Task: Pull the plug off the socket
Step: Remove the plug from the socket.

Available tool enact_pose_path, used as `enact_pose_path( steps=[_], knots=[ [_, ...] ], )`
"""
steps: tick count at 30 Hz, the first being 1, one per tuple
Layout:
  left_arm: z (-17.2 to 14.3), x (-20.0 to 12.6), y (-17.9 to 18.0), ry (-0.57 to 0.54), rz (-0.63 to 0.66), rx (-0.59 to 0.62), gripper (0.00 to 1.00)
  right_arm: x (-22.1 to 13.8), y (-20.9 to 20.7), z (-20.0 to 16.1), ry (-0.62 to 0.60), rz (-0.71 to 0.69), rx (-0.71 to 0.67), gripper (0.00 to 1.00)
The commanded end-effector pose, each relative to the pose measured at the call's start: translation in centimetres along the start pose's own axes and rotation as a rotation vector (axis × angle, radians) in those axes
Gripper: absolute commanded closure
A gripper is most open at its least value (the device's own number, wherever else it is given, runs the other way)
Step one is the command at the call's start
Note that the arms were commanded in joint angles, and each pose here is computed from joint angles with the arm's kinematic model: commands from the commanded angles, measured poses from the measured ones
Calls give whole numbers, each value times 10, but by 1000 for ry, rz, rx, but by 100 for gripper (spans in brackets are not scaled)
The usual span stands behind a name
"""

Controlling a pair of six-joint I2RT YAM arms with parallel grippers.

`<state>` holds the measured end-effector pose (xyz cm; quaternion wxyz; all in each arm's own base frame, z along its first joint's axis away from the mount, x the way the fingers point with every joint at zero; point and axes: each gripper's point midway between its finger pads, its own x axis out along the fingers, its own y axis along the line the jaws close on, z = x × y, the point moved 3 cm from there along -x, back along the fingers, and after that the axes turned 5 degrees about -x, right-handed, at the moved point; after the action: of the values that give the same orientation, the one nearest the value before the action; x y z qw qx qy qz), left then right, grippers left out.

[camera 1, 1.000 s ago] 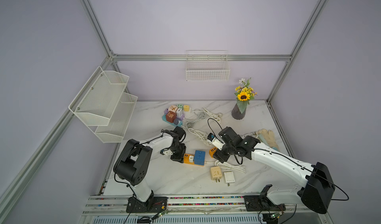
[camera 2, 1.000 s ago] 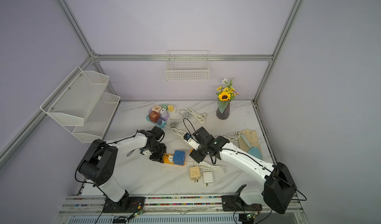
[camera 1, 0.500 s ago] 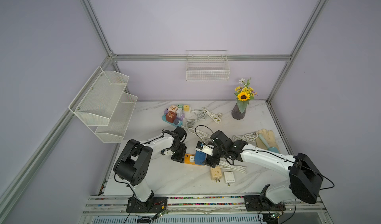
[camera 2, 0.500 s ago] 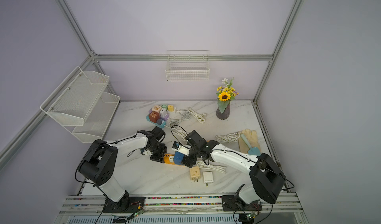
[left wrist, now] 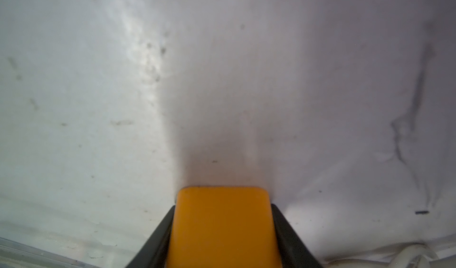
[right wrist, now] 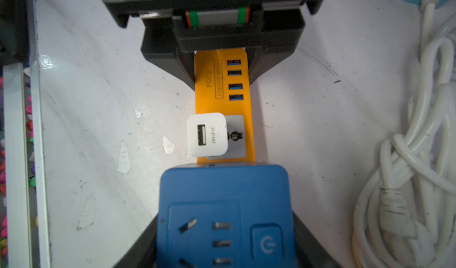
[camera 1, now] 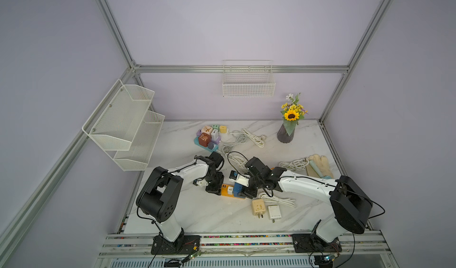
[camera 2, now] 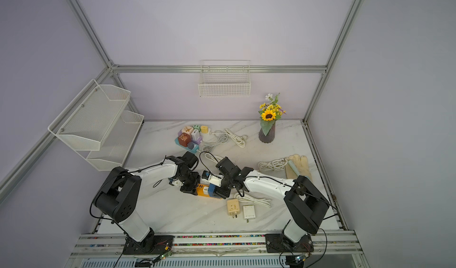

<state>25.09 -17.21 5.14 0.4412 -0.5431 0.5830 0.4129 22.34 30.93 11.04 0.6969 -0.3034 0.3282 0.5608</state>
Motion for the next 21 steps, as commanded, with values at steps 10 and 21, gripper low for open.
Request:
enact_pose_path(
  steps=[10, 21],
  knots=[
    [8, 15, 12, -48, 19, -43, 100, -14, -2, 24, -61, -17, -11, 65],
    [11, 20, 12, -86, 24, -34, 100, -32, 6, 34, -121, 18, 28, 68]
  ],
)
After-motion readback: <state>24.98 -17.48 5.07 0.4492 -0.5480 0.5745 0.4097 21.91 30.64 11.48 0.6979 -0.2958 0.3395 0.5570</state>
